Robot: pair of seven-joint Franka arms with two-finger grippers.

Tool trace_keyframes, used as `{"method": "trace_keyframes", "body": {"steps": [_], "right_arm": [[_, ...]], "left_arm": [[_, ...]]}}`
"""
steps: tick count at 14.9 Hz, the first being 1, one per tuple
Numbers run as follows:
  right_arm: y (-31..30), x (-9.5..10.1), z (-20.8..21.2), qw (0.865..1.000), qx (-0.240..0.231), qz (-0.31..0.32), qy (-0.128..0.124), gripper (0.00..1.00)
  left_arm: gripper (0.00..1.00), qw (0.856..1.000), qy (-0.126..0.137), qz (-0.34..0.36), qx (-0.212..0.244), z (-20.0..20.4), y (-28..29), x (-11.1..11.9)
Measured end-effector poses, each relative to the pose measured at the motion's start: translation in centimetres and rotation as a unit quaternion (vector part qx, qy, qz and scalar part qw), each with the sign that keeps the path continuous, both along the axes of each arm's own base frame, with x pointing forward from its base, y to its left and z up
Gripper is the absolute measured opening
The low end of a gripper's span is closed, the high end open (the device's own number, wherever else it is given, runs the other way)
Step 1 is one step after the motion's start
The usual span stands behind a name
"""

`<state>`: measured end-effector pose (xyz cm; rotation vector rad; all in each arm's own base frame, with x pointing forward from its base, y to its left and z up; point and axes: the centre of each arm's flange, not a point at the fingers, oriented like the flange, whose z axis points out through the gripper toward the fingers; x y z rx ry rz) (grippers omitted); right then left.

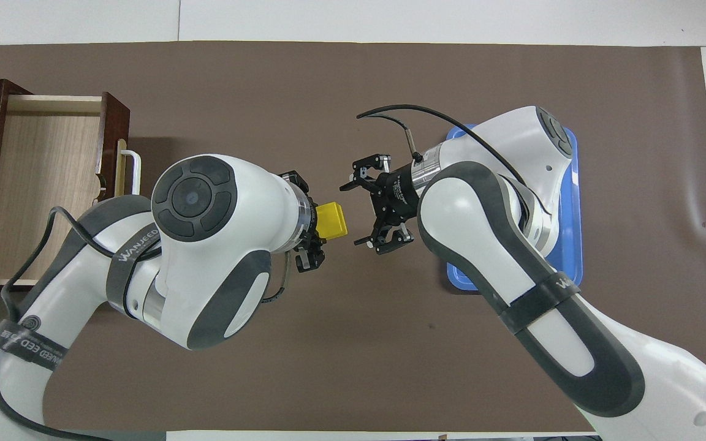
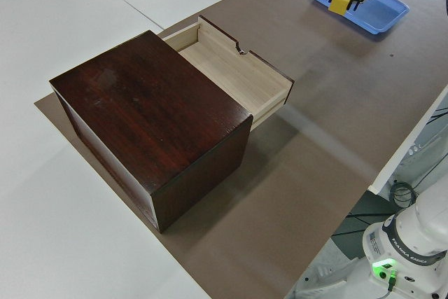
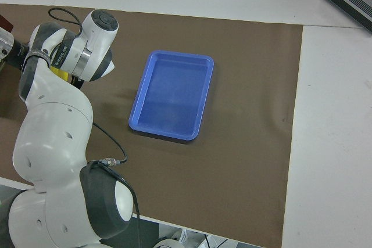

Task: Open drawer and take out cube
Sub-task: 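Grasp the yellow cube with the right gripper beside the left gripper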

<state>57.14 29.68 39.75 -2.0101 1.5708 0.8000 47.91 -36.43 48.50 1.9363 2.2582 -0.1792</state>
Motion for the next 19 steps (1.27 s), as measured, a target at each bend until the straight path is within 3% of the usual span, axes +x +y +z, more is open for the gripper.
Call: {"method": "trace_keyframes", "body": {"steps": [14,17,19], "right_arm": [[2.2,-0.9,0.4,1.000,-0.001,0.006,0.007,1.00],[2.2,-0.9,0.5,1.000,-0.001,0.005,0.007,0.89],[2.5,-1.0,0.7,1.000,-0.001,0.003,0.010,0.68]], "left_arm": [[0.55,1.000,-0.004,0.002,-0.003,-0.1,0.1,0.0],[0.55,1.000,-0.004,0.002,-0.002,-0.1,0.1,0.0],[0.55,1.000,-0.004,0.002,-0.003,-0.1,0.1,0.0]]}}
